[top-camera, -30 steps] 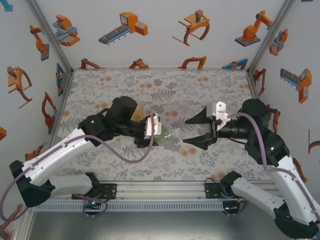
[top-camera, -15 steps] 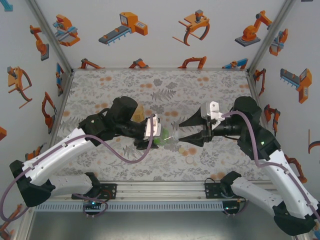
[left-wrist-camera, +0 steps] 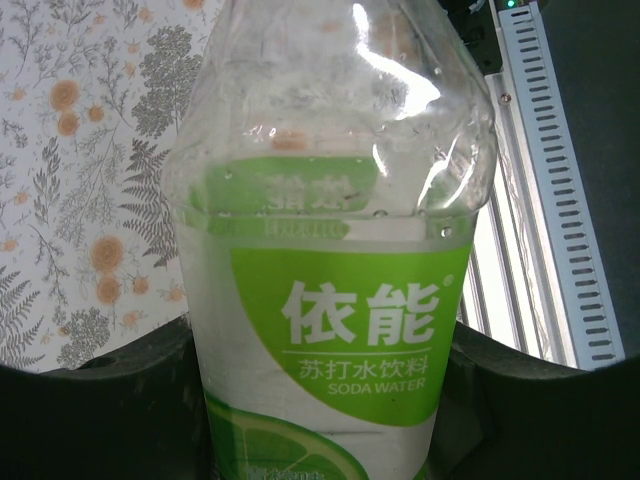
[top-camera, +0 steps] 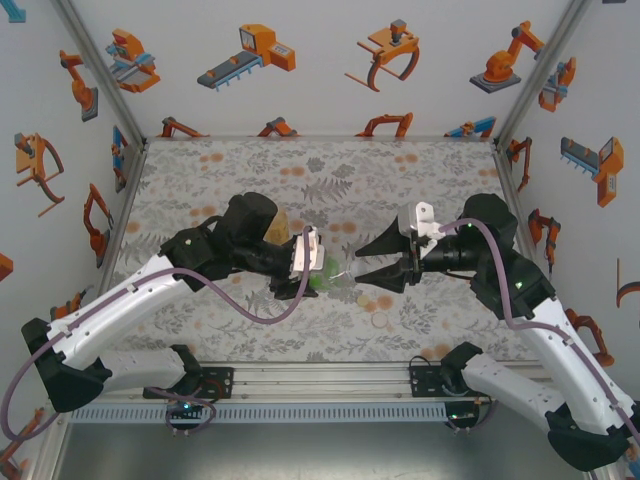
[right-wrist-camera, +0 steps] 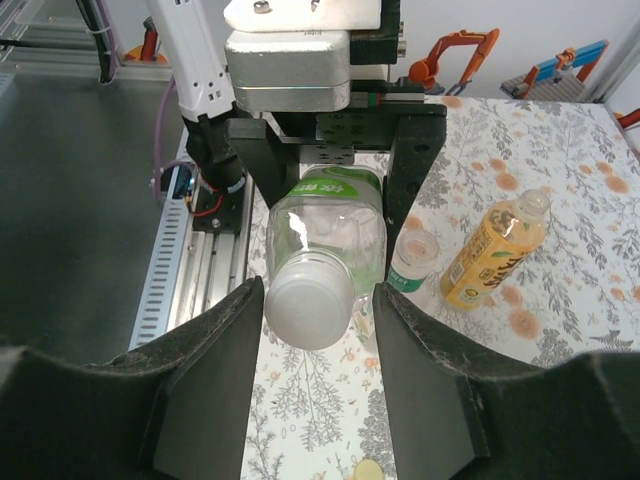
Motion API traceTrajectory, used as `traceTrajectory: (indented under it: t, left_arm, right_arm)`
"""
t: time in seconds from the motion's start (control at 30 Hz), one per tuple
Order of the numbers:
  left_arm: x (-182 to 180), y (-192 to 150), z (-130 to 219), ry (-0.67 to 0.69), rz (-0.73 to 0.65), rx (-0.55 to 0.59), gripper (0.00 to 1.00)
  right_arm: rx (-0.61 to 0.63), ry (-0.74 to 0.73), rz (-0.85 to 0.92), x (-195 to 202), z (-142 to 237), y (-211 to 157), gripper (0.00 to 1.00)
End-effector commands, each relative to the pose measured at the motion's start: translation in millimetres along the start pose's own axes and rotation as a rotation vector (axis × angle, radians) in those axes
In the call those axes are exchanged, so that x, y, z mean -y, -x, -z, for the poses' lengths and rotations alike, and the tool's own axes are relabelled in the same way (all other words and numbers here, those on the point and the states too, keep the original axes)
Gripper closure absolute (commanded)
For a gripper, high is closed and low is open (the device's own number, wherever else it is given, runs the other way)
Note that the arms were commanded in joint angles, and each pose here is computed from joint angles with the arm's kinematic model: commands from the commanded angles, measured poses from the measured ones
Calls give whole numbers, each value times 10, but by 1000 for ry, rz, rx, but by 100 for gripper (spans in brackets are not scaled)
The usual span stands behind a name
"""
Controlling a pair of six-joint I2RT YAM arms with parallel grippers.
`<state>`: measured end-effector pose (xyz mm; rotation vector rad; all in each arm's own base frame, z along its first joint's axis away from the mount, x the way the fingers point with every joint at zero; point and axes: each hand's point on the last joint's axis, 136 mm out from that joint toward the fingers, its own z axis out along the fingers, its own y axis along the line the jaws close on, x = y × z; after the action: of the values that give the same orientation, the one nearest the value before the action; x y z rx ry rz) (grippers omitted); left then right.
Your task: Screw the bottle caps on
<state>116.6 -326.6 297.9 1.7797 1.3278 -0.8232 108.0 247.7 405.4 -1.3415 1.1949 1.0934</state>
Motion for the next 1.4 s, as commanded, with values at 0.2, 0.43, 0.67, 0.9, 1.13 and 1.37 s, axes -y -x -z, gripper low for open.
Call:
traceTrajectory:
  t: [0.2,0.43,0.67,0.9,1.13,1.37]
  left_arm:
    - [-68,132,29,25,-14,29,100]
    - [-99,159,47,46,-30,37,100]
    - [-267,184,74,151,-93,44,100]
    - [-658,294,107,365,-177,87,100]
    - [-1045,335,94,539,-201,69,100]
    - [-1281,318,61,635,-179,26,100]
  right_arm:
    - [11,-11,13,-3,1,18,58]
    - [14,-23,-8,28,-5,24,69]
    - [94,-98,-170,215,-24,141,84]
    - [218,-301,-469,658,20,120,92]
    - [350,-570,-837,1123,227,-92,99]
    - [376,-763,-1087,1341,388,-393,100]
